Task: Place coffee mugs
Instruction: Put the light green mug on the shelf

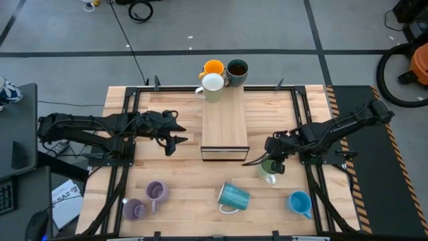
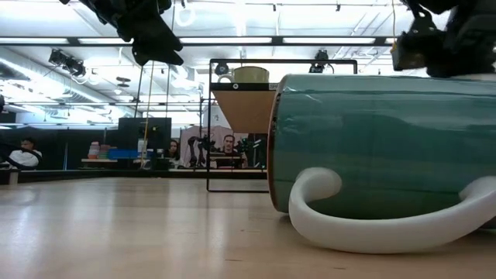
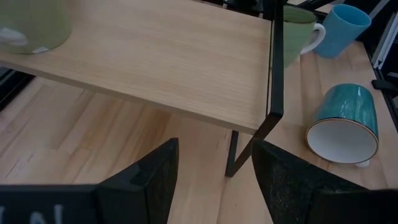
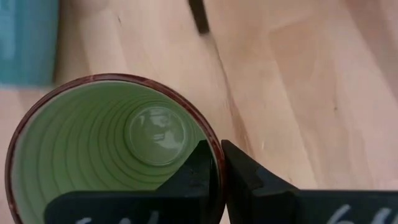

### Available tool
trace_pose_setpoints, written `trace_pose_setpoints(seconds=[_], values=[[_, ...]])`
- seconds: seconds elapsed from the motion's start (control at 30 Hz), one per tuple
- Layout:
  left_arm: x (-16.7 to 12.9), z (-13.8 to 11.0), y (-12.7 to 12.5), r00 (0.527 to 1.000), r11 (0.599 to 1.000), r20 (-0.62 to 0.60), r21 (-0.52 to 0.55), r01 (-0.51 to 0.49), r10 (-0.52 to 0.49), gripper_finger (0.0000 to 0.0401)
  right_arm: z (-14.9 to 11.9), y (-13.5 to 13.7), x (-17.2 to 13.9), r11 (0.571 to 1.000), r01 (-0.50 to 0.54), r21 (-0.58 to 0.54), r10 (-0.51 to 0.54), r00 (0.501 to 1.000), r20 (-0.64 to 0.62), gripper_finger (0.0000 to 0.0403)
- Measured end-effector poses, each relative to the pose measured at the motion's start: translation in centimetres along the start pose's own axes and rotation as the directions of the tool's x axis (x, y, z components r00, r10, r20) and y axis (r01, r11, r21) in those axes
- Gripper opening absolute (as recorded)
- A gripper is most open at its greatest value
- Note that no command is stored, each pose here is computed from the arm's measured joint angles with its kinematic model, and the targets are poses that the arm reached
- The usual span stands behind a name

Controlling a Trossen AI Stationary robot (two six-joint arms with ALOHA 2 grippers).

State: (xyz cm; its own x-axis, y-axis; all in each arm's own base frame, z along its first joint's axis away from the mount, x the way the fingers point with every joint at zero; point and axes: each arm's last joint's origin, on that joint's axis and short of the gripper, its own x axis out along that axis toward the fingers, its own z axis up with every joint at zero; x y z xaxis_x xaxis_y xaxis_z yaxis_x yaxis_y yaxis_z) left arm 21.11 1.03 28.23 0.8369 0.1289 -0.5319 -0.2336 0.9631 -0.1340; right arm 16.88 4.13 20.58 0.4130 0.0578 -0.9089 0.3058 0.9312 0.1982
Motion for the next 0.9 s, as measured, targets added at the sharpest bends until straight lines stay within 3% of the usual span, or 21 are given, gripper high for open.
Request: trace_pose_setpoints(seconds=[0.2, 0.47, 0.67, 0.9], values=[[0.0, 0.0, 0.0, 1.000, 1.000, 0.000, 0.000, 0.000, 0.000, 0.0210, 1.5, -0.2, -1.6, 0.997, 0.055, 0.058, -0.058, 0.996, 0.062, 0.0034], [0.0, 0.0, 0.0, 1.000, 1.000, 0.001, 0.007, 0.000, 0.000, 0.0210, 2.7, -1.4, -5.0, 0.973, 0.198, 0.122, -0.201, 0.980, 0.008, 0.0028], [0.0, 0.0, 0.0, 1.000, 1.000, 0.001, 0.008, 0.000, 0.000, 0.0210, 3.9, -3.0, -6.9, 0.916, 0.339, 0.215, -0.358, 0.932, 0.052, 0.0032], [0.0, 0.0, 0.0, 1.000, 1.000, 0.001, 0.008, 0.000, 0.000, 0.0210, 4.8, -6.1, -7.5, 0.822, 0.419, 0.385, -0.466, 0.884, 0.032, 0.0031]])
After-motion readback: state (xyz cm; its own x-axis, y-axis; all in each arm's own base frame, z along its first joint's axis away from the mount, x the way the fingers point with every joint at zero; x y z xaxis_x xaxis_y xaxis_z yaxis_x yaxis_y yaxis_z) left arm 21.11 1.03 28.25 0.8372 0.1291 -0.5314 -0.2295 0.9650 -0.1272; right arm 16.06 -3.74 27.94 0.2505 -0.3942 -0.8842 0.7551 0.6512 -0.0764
